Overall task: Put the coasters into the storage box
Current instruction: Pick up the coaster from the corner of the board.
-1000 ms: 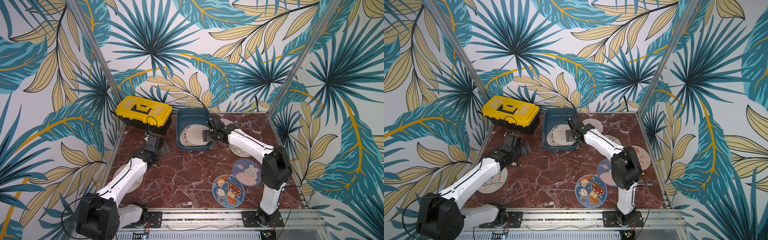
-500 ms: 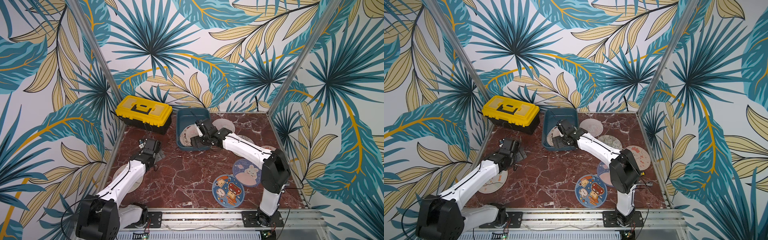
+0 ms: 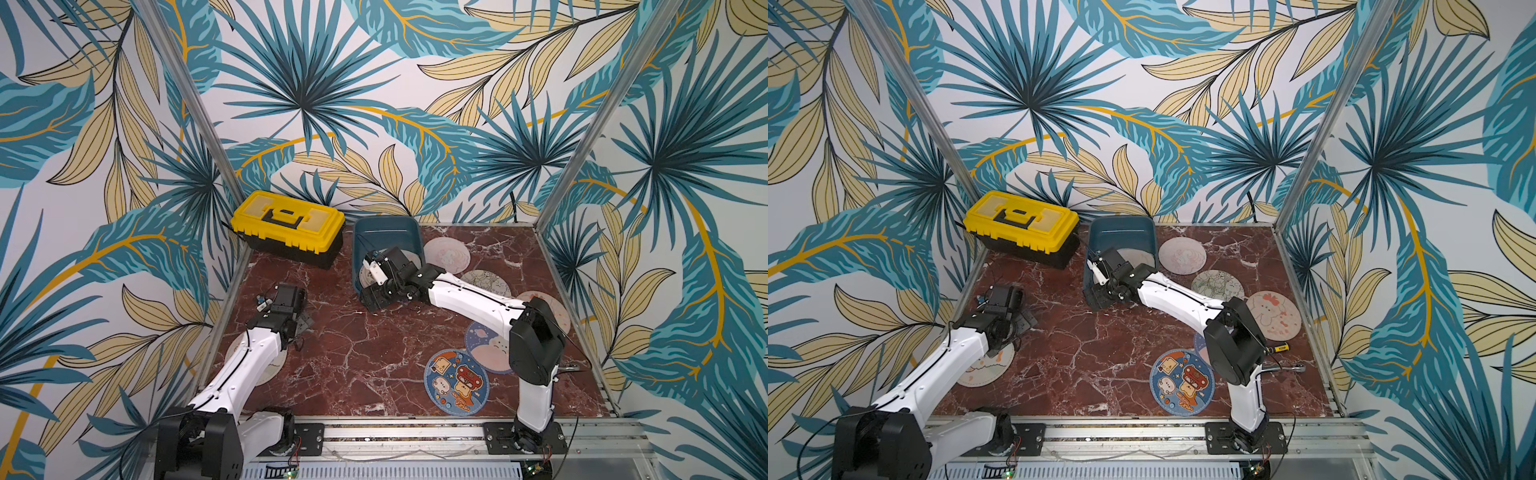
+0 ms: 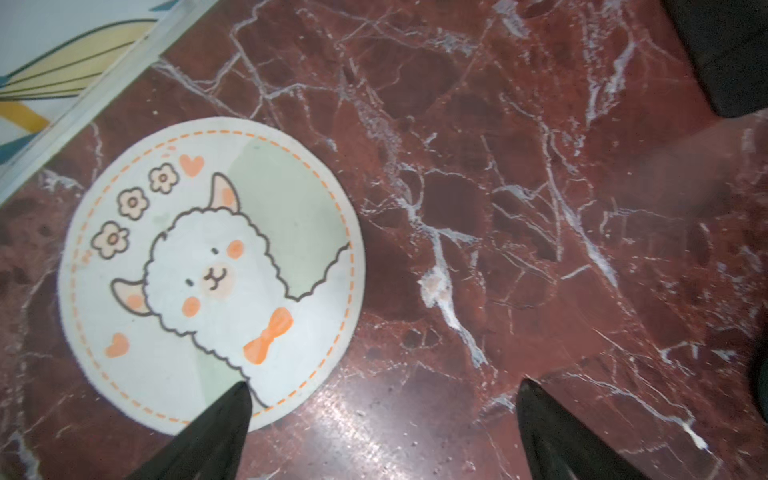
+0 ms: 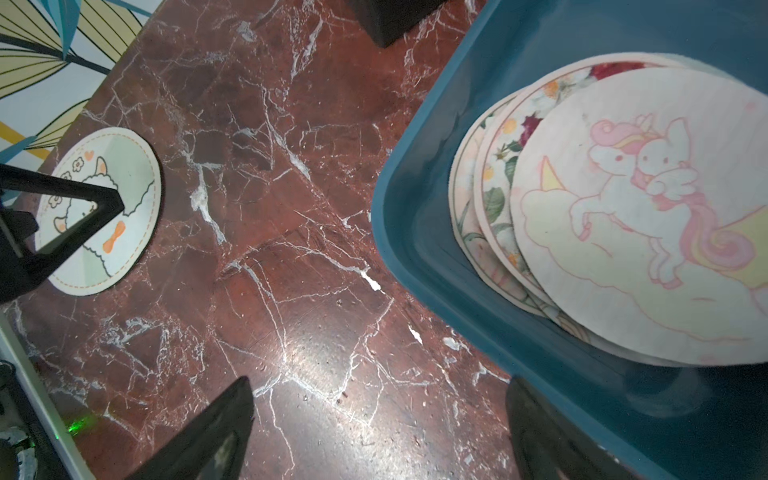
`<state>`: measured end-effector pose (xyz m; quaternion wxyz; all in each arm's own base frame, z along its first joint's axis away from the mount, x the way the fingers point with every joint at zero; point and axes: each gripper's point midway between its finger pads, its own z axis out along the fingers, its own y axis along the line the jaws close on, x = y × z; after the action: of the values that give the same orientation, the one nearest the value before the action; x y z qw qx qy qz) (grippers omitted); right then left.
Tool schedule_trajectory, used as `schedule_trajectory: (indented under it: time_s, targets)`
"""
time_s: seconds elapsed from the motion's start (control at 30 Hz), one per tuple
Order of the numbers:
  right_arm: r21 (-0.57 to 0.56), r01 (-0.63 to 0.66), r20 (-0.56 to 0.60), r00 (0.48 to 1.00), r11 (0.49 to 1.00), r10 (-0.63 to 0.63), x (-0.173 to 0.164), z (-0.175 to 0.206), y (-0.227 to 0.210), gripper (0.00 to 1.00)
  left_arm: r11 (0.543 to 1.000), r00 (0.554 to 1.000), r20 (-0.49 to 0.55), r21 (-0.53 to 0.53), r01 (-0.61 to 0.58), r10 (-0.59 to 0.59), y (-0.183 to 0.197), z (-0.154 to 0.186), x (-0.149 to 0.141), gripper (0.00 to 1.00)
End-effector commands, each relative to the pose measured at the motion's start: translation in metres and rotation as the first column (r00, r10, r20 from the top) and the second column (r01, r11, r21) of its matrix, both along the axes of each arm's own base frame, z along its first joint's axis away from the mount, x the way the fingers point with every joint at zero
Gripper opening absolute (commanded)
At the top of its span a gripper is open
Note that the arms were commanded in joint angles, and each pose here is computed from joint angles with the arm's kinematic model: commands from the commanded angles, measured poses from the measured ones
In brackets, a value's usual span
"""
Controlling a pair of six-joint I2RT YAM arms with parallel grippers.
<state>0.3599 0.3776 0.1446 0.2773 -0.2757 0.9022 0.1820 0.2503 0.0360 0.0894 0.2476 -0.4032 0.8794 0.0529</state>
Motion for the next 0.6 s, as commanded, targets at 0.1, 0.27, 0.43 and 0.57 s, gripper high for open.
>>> schedule_trajectory:
  time_s: [0.1,0.27,0.43,0.57]
  targets:
    - [0.029,-0.039,-0.009,0.999,0.999,0.040,-0.003,-0.009,0.012,0.94,0.997,0.994,-0.087,-0.002,-0.072,0.072,0.019,-0.015,-0.026,1.00]
    - [0.042,-0.055,-0.016,0.998,0.998,0.056,-0.003,-0.014,0.017,0.94,0.997,0.985,-0.152,-0.005,-0.080,0.078,0.023,-0.024,-0.027,1.00]
    - [0.060,-0.062,-0.022,0.998,0.996,0.063,-0.005,-0.017,0.020,0.94,0.998,0.976,-0.212,-0.026,-0.061,0.054,0.019,-0.034,-0.022,1.00]
    - [0.057,-0.062,-0.025,0.998,0.997,0.063,-0.005,-0.019,0.019,0.94,0.997,0.963,-0.262,-0.033,-0.075,0.064,0.018,-0.046,-0.027,0.99]
